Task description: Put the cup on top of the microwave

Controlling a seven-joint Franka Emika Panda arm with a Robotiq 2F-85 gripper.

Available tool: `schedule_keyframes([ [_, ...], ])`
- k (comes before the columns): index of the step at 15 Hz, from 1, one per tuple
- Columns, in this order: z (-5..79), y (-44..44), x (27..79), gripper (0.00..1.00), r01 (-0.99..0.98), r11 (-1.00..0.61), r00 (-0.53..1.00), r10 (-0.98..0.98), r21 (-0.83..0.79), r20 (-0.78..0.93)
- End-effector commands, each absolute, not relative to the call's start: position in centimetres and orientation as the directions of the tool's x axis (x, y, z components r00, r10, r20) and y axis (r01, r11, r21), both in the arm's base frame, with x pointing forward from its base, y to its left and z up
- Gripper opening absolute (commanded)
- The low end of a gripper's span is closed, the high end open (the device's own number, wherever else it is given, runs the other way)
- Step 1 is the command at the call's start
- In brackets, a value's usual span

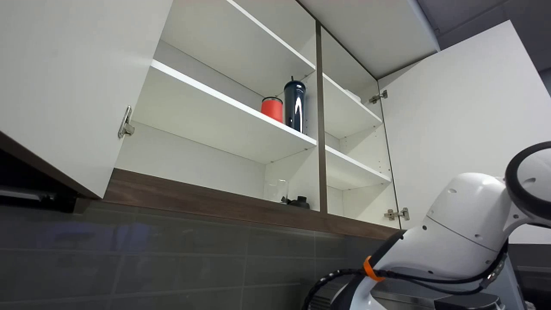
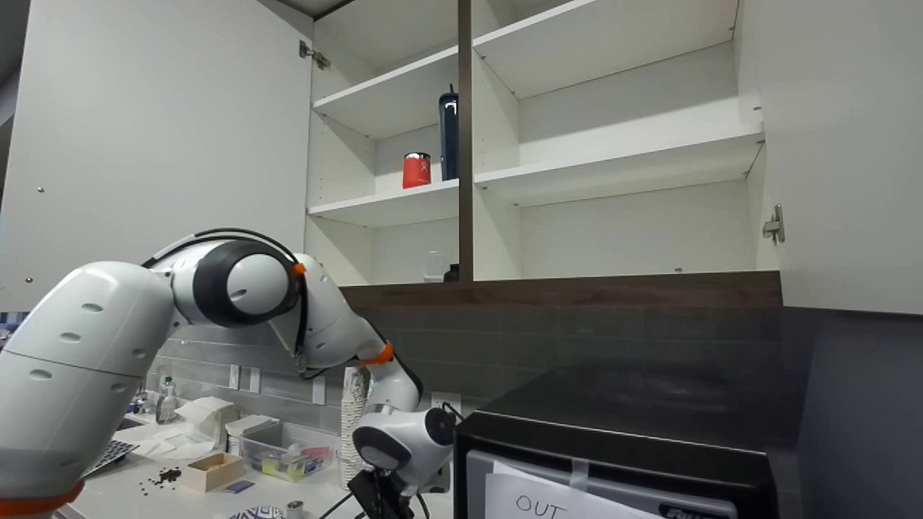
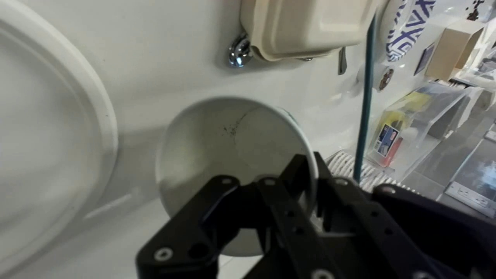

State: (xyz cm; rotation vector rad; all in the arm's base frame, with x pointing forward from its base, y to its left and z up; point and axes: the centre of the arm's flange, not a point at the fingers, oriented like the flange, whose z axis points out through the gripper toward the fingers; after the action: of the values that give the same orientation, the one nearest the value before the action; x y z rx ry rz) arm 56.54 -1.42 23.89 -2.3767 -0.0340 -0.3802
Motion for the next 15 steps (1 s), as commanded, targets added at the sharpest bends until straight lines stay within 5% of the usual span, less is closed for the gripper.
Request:
schedule_keyframes([
  [1,30.6,0.1,51.7,0.02,0.185,-0.776,0.940,-0.038,-0.603,0.338],
  [5,37.0,1.7,47.9,0.02,0.238,-0.840,0.904,0.009,-0.487,0.428],
  [6,33.7,0.7,51.8,0.02,0.240,-0.807,0.911,-0.005,-0.540,0.413],
  [15,33.8,0.7,51.7,0.07,0.235,-0.811,0.911,-0.008,-0.536,0.411],
])
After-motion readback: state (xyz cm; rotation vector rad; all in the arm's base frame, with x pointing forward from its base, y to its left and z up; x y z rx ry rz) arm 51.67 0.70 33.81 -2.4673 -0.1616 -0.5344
